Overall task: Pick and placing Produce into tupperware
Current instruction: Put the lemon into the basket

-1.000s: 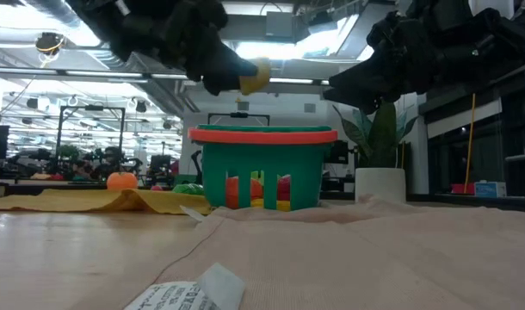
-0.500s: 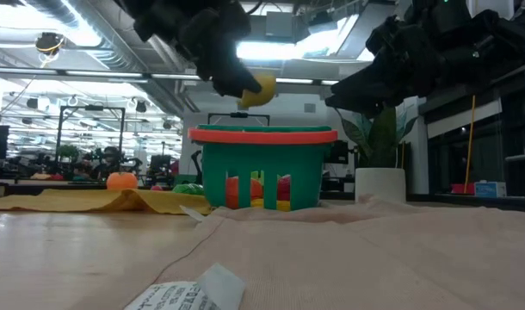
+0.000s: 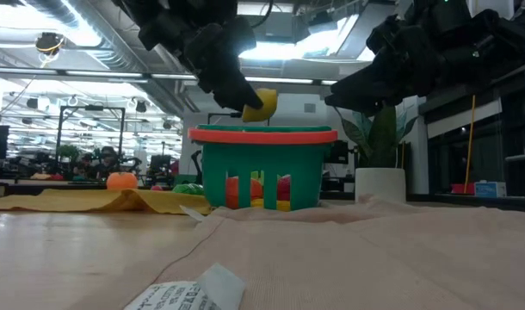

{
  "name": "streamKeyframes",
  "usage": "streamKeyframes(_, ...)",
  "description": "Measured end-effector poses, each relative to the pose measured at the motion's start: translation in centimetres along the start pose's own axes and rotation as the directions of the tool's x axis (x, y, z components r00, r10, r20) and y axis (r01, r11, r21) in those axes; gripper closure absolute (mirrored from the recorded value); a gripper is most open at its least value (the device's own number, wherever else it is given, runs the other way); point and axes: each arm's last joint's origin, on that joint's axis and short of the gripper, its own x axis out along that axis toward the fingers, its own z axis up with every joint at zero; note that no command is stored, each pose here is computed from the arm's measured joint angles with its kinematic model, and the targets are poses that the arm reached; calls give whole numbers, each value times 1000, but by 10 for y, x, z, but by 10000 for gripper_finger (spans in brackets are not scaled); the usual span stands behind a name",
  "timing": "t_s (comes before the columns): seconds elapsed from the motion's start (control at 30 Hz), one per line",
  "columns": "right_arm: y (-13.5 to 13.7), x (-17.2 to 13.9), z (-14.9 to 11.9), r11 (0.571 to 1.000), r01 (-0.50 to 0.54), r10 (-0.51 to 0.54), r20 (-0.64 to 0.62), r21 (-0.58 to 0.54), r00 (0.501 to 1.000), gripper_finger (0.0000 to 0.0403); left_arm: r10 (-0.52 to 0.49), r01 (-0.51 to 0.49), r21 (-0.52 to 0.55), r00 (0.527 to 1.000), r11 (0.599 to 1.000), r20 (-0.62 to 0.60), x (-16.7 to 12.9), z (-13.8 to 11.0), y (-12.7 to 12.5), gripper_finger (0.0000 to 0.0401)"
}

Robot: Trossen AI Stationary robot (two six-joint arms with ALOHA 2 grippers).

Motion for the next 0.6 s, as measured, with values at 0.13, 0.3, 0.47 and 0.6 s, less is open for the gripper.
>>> streamKeyframes(0.13, 0, 0, 0, 1000, 1, -1, 0, -2, 1000, 178, 0, 0, -11, 1000, 1000, -2, 0, 0, 0, 211)
streamKeyframes(0.3, 0, 0, 0, 1000, 0, 0, -1, -1, 1000, 178, 19, -20, -26, 1000, 999, -24, 7, -3, 1, 211)
streamKeyframes(0.47, 0, 0, -1, 1000, 0, 0, -8, 0, 1000, 178, 23, -27, -42, 995, 999, -95, 24, -15, 3, 211)
streamKeyframes(0.6, 0, 0, -1, 1000, 1, -1, -8, 1, 1000, 178, 20, -26, -47, 992, 999, -127, 32, -21, 4, 211)
